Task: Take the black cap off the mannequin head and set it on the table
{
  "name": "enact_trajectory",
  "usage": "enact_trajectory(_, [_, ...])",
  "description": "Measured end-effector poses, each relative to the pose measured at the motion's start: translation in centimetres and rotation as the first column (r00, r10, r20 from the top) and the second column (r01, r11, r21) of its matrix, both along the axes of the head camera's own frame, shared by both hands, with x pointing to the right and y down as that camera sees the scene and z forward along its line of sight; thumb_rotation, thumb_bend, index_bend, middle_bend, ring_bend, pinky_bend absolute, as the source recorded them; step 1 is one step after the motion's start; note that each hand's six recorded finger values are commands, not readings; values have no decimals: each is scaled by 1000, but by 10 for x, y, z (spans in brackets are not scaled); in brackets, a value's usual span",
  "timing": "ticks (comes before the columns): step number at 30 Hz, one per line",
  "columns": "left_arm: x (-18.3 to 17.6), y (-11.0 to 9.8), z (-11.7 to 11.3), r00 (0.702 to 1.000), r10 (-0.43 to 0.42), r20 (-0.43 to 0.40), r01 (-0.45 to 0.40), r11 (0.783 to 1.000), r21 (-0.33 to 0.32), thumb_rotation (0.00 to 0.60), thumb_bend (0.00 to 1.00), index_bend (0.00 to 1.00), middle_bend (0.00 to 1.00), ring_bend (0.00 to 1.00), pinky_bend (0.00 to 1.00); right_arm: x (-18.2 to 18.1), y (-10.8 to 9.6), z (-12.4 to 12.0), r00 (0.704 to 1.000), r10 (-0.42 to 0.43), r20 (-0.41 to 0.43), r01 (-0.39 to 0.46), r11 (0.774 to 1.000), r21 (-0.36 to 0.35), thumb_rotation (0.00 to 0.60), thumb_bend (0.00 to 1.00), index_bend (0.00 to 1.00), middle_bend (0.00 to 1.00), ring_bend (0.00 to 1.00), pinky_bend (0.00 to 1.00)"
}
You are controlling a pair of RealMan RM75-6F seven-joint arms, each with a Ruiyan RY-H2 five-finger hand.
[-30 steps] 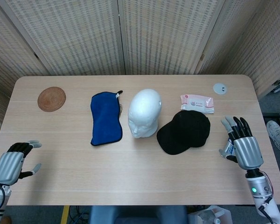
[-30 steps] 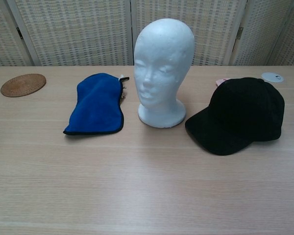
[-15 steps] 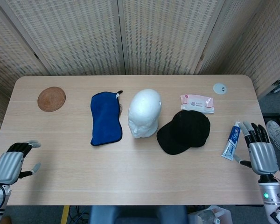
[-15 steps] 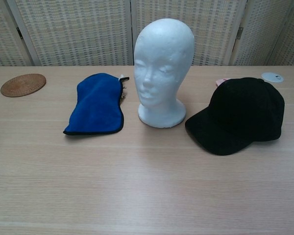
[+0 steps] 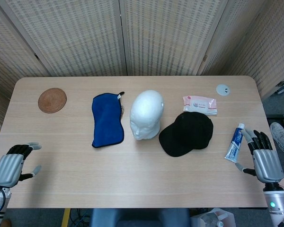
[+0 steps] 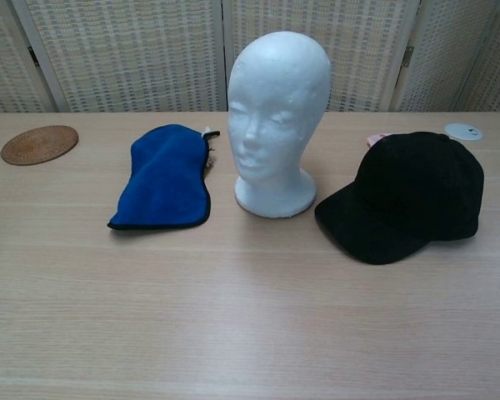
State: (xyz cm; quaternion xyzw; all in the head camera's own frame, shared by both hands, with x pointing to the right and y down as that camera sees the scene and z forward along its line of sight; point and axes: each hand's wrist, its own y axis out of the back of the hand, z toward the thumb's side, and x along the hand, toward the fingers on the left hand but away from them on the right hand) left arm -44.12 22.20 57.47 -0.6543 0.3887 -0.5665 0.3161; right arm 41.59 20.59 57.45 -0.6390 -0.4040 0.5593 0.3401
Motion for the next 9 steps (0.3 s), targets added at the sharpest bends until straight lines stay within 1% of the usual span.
enact_trajectory(6, [-1, 0, -1, 1000, -2, -1, 2, 1000, 4, 600, 218, 303, 256, 248, 181, -5, 6, -6, 1000, 4, 29, -4, 1000, -14, 600, 0, 0, 0, 0, 0])
enact_trajectory(9, [-1, -1, -1, 1000, -3, -1, 3, 1000, 8, 600, 218, 303, 256, 247, 180, -3, 8, -11, 1000, 9, 26, -9, 1000, -16, 600, 0, 0, 0, 0, 0])
